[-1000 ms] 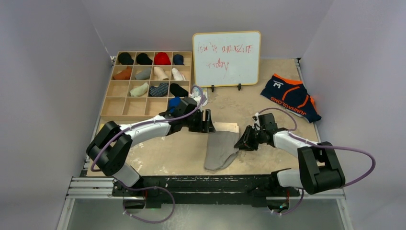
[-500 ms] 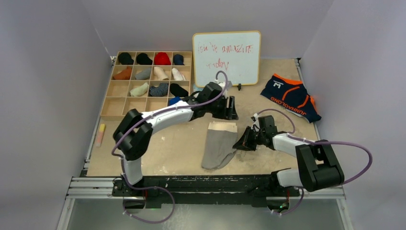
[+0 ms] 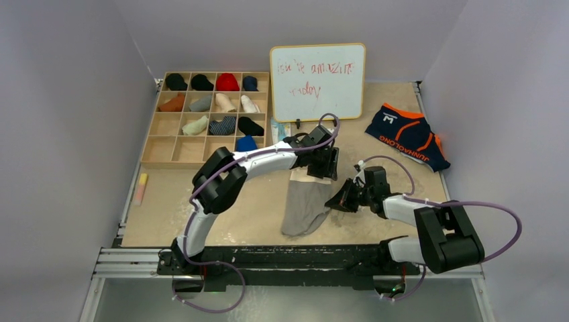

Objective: Roll the underwear
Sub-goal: Fold the underwear at the corner of the board.

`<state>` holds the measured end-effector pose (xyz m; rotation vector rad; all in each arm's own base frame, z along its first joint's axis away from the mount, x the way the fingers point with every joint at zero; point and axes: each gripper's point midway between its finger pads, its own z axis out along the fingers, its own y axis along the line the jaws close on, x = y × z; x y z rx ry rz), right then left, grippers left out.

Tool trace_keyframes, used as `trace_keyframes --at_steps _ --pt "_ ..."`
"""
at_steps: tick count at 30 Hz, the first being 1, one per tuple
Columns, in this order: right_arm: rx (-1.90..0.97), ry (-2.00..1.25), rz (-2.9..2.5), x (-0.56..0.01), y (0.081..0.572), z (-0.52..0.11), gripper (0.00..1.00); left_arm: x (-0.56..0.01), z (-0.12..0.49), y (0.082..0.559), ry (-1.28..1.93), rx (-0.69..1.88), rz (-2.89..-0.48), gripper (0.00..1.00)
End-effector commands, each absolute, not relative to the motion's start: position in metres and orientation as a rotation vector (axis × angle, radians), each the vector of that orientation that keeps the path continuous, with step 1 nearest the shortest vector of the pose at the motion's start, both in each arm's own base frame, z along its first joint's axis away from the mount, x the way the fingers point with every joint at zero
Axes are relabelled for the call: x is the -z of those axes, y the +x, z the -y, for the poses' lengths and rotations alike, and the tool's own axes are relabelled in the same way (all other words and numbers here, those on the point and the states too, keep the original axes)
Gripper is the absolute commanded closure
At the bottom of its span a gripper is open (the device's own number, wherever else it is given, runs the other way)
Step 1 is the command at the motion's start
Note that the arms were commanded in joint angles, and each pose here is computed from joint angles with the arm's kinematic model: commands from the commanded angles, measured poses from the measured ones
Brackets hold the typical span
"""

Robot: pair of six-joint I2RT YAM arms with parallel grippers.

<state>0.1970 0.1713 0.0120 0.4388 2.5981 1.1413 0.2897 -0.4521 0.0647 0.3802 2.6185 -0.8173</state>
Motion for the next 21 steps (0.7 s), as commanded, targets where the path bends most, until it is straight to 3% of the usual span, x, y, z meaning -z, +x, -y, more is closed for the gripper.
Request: trace_keyframes --at_steps 1,21 --pt "-1.015 0.48 -2.628 0.009 0.191 -0.158 1.0 -0.067 0.452 0.3 0.312 0.747 -2.624 0.51" --pt "-1.0 0.4 -2.558 0.001 0.197 -0.156 1.0 -0.002 0.438 0.294 0.416 0.439 -2.772 0.51"
